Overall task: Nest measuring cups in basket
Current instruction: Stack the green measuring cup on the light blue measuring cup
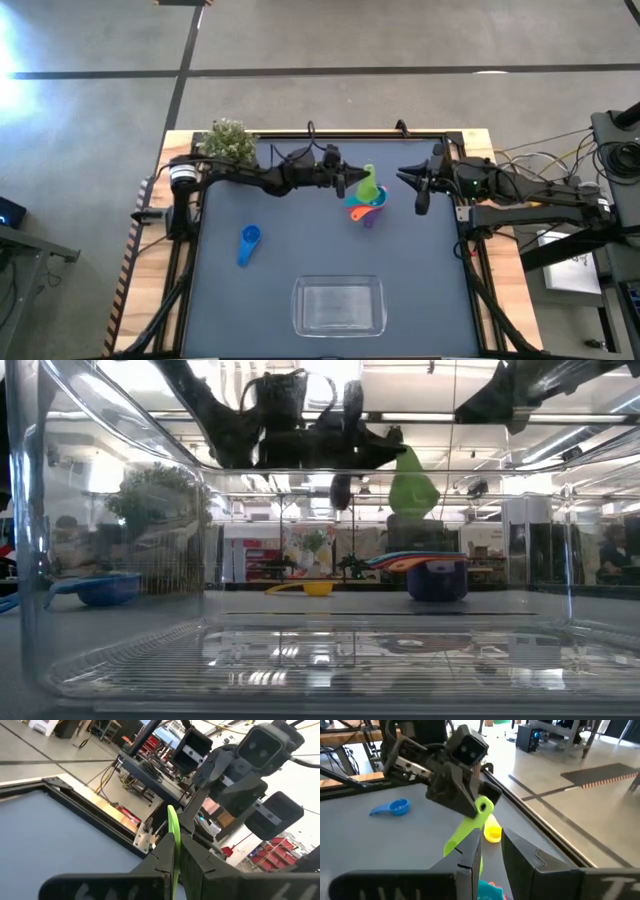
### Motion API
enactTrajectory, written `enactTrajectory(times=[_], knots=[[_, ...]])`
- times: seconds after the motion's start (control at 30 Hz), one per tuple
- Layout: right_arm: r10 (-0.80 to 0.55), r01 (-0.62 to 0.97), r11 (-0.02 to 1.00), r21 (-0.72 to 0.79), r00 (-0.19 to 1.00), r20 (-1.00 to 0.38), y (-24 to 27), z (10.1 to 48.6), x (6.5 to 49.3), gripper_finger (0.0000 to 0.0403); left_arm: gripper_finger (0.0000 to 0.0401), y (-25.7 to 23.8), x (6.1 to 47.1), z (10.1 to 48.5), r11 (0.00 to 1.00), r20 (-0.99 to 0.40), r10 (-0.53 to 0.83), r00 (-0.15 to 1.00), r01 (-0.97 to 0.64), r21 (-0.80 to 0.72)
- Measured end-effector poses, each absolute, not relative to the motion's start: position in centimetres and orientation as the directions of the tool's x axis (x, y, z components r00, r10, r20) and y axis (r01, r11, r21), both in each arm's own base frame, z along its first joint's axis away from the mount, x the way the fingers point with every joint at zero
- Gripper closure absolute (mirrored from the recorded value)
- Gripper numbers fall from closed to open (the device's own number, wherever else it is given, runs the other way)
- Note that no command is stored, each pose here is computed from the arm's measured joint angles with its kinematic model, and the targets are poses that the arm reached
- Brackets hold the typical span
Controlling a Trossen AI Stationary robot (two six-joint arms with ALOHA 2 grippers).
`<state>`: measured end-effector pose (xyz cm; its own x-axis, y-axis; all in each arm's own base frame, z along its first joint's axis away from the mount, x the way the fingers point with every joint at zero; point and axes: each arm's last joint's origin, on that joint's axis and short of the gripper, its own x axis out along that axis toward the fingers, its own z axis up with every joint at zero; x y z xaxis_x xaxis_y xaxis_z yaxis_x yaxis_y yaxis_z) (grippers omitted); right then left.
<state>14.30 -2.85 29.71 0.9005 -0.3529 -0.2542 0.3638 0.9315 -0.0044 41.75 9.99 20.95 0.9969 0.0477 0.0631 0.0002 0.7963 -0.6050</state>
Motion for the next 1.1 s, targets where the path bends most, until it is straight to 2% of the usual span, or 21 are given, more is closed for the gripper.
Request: enactTrajectory(times=[0.2,0.37,0.47,1.1], knots=[[-0.354,0.360,0.933,-0.020,0.905,-0.235,-2.9,29.9,14.4,0.0342,0.0401,10.6,44.3,18.0,0.739,0.023,0.033,0.999,-0.009,-0.674],[-0.353,0.359,0.933,-0.020,0.903,-0.244,-2.9,29.8,14.4,0.0339,0.0401,11.2,46.7,15.8,0.667,0.096,-0.052,0.994,0.106,-0.738],[-0.353,0.361,0.932,-0.012,0.903,-0.247,-2.9,29.8,14.4,0.0340,0.0401,11.9,47.4,14.7,0.645,0.096,-0.047,0.994,0.104,-0.757],[-0.348,0.353,0.935,-0.032,0.896,-0.277,-2.9,29.3,14.4,0.0346,0.0401,15.1,43.3,15.0,0.642,0.208,0.058,0.976,0.123,-0.757]])
